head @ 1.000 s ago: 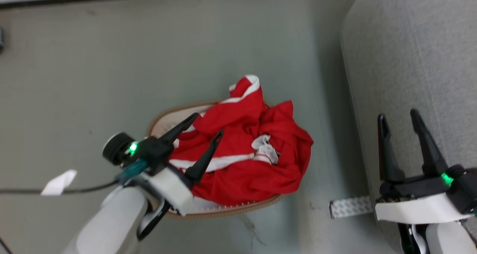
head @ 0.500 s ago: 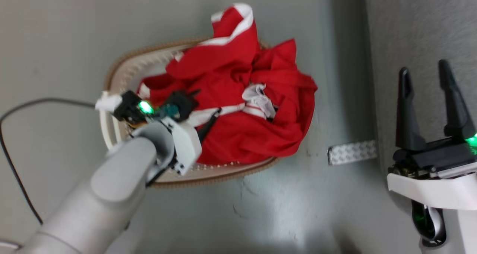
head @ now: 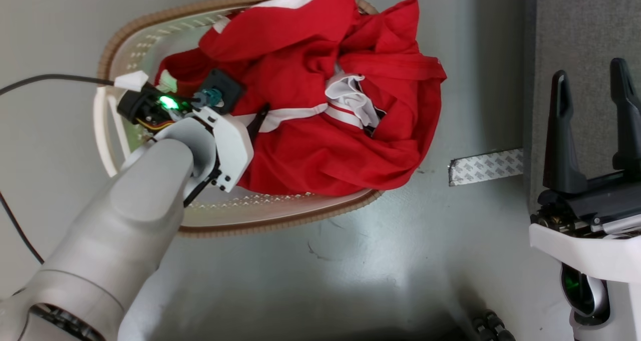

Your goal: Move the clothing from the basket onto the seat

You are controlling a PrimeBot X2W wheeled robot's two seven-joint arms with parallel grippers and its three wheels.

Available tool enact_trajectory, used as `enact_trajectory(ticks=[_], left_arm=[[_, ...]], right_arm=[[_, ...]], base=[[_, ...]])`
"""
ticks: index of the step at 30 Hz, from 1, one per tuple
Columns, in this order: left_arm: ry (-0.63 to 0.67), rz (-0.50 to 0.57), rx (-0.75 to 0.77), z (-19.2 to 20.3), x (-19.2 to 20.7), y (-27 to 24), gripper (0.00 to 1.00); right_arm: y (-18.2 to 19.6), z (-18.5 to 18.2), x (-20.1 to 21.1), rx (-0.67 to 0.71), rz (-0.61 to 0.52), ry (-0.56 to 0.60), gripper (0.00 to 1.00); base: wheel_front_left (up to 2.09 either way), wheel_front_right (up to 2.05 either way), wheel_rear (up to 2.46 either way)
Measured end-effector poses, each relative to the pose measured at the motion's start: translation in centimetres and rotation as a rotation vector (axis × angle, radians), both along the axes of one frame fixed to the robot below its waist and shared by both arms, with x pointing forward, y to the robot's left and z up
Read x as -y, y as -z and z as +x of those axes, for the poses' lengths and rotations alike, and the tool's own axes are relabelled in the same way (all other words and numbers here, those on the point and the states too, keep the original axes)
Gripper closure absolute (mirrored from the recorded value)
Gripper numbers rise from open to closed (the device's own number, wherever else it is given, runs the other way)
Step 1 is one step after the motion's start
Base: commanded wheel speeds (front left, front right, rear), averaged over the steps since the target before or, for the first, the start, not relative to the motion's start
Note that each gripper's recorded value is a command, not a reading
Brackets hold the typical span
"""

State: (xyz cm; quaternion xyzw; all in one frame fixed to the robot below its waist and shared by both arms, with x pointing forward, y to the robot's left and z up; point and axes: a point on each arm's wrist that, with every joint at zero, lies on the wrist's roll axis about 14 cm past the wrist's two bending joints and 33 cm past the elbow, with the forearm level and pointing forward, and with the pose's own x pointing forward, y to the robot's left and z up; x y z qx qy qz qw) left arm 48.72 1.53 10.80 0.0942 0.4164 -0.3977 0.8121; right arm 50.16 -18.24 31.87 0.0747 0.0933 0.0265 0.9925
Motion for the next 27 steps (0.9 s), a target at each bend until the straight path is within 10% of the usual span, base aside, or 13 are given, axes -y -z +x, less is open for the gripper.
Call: enact_trajectory(ticks=[2,3,4,27], left_arm=[[0.006,0.007,-0.007,-0.2,0.1,0.5,0.0],[0.009,0.006,-0.008,-0.3,0.3,0.6,0.62],[0.011,0.002,-0.008,-0.4,0.5,0.6,1.0],[-0.209,-0.298,0.059,-2.2,1.7,-15.9,1.0]], right_arm=[[-0.1,-0.1,0.3,0.001,-0.008,0.005,0.0],[-0.1,-0.1,0.4,0.001,-0.011,0.007,0.0],[-0.2,-0.2,0.5,0.002,-0.012,0.009,0.0],[-9.5,-2.9,-0.1,0.122,0.041,0.025,0.0]], base=[[0.0,0.0,0.0],[0.0,0.0,0.0],[0.0,0.0,0.0],[0.0,0.0,0.0]])
